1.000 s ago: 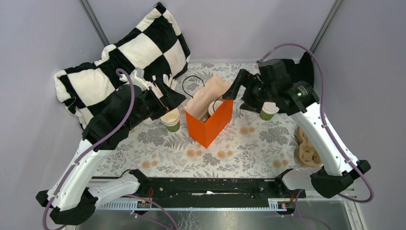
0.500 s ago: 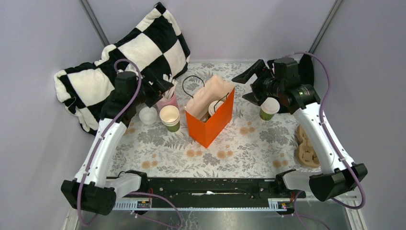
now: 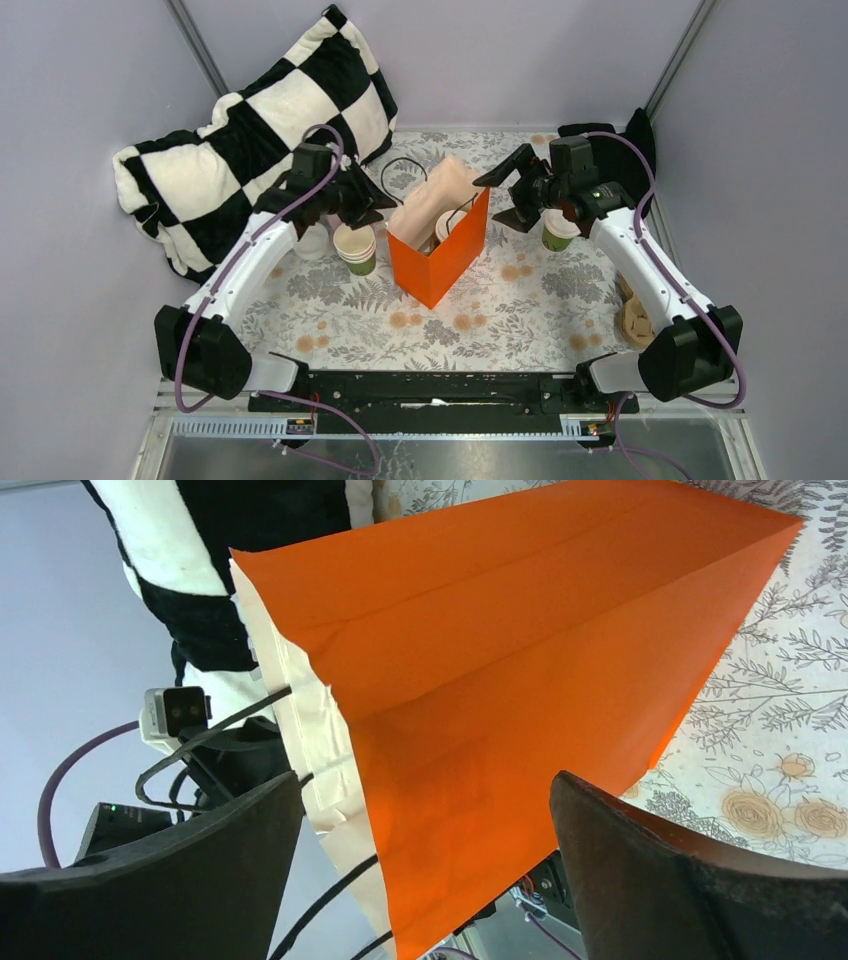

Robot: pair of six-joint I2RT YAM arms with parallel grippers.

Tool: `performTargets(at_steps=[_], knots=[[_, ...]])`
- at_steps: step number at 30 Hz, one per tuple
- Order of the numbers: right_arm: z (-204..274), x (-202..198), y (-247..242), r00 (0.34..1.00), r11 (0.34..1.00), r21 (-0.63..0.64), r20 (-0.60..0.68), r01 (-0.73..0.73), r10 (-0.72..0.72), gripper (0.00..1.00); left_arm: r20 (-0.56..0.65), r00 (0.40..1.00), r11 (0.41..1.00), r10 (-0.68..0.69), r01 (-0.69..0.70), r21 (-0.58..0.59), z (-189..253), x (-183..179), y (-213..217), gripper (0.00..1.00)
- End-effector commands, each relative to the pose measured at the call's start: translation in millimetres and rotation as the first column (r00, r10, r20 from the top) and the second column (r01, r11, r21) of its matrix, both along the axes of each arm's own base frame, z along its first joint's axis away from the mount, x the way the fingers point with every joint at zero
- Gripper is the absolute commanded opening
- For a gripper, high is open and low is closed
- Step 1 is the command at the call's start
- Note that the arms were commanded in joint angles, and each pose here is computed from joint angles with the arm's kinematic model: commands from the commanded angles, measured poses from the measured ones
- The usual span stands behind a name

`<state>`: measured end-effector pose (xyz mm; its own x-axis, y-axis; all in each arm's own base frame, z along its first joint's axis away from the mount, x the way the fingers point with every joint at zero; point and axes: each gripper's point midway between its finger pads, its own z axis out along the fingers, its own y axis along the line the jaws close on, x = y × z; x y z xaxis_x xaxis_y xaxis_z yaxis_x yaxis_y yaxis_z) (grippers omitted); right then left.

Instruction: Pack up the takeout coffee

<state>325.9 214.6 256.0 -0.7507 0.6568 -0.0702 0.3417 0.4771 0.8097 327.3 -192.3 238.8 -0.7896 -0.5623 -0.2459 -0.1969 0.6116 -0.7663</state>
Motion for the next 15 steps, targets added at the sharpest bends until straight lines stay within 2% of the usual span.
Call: performTargets(at_steps=[1, 7, 15], knots=[[6, 12, 12, 0.998, 0.998, 0.055, 0.046, -0.037, 0.035, 1.0, 0.017, 0.997, 0.995, -0.07, 0.068, 0.072, 0, -13, -15, 0.5], [9, 25, 21, 0.995, 0.995, 0.07, 0.069, -0.071, 0.066, 1.0, -0.048, 0.992, 0.99, -0.118, 0.121, 0.072, -20, -36, -35, 0.48], [11, 40, 32, 0.979, 0.981, 0.004, 0.072, -0.192, 0.191, 1.0, -0.071, 0.981, 0.982, -0.183, 0.179, -0.057, -7, -76, -84, 0.48]])
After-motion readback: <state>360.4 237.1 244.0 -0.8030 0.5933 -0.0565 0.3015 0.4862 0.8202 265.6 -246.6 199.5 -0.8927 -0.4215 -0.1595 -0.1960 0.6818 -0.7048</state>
